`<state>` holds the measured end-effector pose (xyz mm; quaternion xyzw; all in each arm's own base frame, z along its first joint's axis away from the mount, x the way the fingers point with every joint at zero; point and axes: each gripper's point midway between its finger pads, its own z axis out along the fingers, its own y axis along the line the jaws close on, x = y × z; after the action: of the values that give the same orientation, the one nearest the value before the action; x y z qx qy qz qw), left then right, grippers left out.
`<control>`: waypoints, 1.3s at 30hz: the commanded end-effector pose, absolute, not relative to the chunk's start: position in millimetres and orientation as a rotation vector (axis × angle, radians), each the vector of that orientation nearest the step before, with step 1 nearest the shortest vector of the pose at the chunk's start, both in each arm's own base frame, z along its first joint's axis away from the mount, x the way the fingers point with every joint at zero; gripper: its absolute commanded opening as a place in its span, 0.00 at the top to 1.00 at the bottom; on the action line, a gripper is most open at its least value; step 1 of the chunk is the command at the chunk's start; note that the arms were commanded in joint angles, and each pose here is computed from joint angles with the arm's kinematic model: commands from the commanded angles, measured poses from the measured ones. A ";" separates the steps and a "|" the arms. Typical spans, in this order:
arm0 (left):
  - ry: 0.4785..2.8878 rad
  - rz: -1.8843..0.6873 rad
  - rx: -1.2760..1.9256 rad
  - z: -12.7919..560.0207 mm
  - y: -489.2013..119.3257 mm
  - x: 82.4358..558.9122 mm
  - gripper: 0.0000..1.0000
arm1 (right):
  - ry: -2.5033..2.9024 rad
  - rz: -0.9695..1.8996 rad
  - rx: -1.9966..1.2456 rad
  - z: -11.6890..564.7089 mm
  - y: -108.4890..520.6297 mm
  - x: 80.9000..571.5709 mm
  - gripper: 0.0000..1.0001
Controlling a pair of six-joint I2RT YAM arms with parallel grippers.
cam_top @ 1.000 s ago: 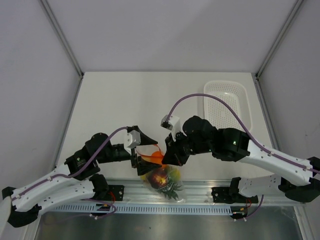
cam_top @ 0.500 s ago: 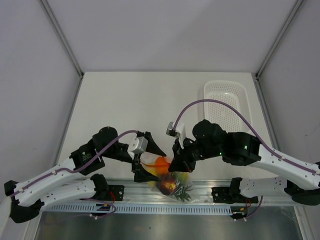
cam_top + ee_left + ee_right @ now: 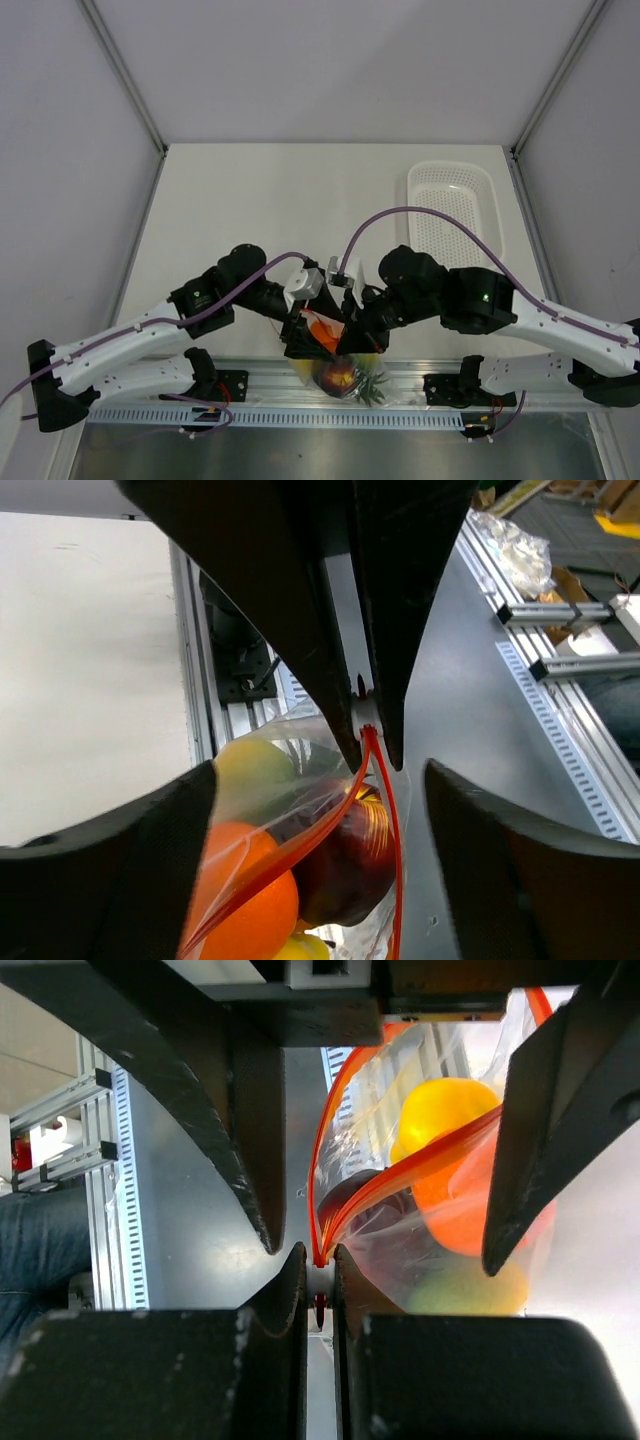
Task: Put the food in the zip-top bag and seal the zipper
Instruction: Zip the zipper food storage bag at the center of the board.
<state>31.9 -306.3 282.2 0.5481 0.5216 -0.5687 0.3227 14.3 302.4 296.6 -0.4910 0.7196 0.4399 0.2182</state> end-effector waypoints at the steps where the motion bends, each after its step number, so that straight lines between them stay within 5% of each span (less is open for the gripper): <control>1: 1.287 -1.559 1.489 297.7 -307.8 20.8 0.20 | 1.917 1.246 -1.370 309.4 302.5 11.8 1.00; 10: 1.460 -1.632 1.481 260.4 -299.3 11.9 0.81 | 1.876 1.189 -1.263 320.5 292.7 25.7 1.00; 14: 1.525 -1.594 1.390 258.7 -296.4 18.5 0.90 | 1.906 1.159 -1.212 315.8 290.7 31.9 1.00; 16: 1.587 -1.537 1.317 257.7 -296.2 28.7 0.99 | 1.942 1.129 -1.174 310.3 291.0 37.3 0.66; 17: 1.612 -1.530 1.291 258.1 -295.2 30.6 0.99 | 1.967 1.104 -1.157 304.7 290.9 40.7 0.53; 19: 1.638 -1.521 1.259 259.2 -292.7 31.9 1.00 | 2.006 1.012 -1.071 297.4 288.6 57.0 0.12; 20: 1.651 -1.519 1.238 260.2 -292.2 33.1 0.99 | 2.032 0.994 -1.017 295.8 288.1 62.0 0.01; 32: 1.659 -1.471 1.025 264.6 -274.1 43.3 0.99 | 1.962 1.111 -0.769 292.5 290.2 85.4 0.01; 39: 1.634 -1.513 0.995 266.6 -272.3 39.6 0.99 | 1.756 1.418 -0.933 310.9 312.2 50.9 0.33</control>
<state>35.9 -269.2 248.5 0.4016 0.6439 -0.5655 0.3230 72.6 295.6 274.8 -0.3262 0.7526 0.4597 0.3403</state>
